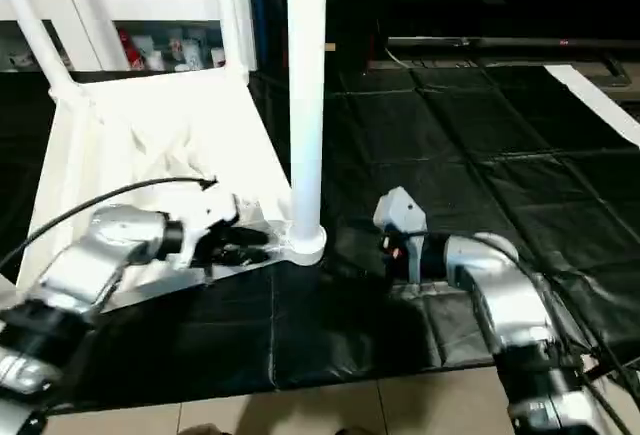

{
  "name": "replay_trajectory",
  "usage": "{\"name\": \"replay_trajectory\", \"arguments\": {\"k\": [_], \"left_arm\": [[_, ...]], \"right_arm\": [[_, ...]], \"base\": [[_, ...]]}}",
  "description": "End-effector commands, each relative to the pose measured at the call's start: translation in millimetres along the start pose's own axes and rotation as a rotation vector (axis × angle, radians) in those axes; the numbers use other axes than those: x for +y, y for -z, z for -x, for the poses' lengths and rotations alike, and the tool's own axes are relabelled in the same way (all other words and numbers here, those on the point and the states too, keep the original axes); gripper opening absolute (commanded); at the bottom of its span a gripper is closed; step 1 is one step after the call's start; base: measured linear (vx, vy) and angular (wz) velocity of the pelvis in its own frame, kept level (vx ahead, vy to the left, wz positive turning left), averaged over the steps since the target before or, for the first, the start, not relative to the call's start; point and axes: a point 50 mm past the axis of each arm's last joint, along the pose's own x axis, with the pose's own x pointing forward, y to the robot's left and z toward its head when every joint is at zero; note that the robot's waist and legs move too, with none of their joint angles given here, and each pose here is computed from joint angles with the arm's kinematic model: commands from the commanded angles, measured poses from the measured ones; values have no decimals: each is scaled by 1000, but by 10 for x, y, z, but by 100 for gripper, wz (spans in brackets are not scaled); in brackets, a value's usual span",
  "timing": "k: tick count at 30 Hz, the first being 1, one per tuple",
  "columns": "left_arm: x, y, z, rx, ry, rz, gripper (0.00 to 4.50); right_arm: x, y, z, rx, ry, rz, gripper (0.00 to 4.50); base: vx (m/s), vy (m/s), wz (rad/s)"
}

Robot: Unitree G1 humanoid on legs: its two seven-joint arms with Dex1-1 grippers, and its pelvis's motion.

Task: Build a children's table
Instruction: Rotate leg to tighten

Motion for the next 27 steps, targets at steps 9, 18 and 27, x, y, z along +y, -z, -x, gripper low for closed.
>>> {"name": "replay_trajectory", "arguments": {"k": [9, 18, 27], "left_arm": [[30, 119, 29, 123, -62, 45, 123], [55, 86, -3, 110, -81, 66, 92], [28, 108, -13, 118, -51, 64, 22]], "right_arm": [[77, -7, -44, -9, -7, -2, 450], [109, -5, -71, -12, -18, -5, 450], [97, -2, -70, -7, -25, -2, 450]], "base": [[0, 0, 0], [0, 0, 0], [0, 0, 0]]}}
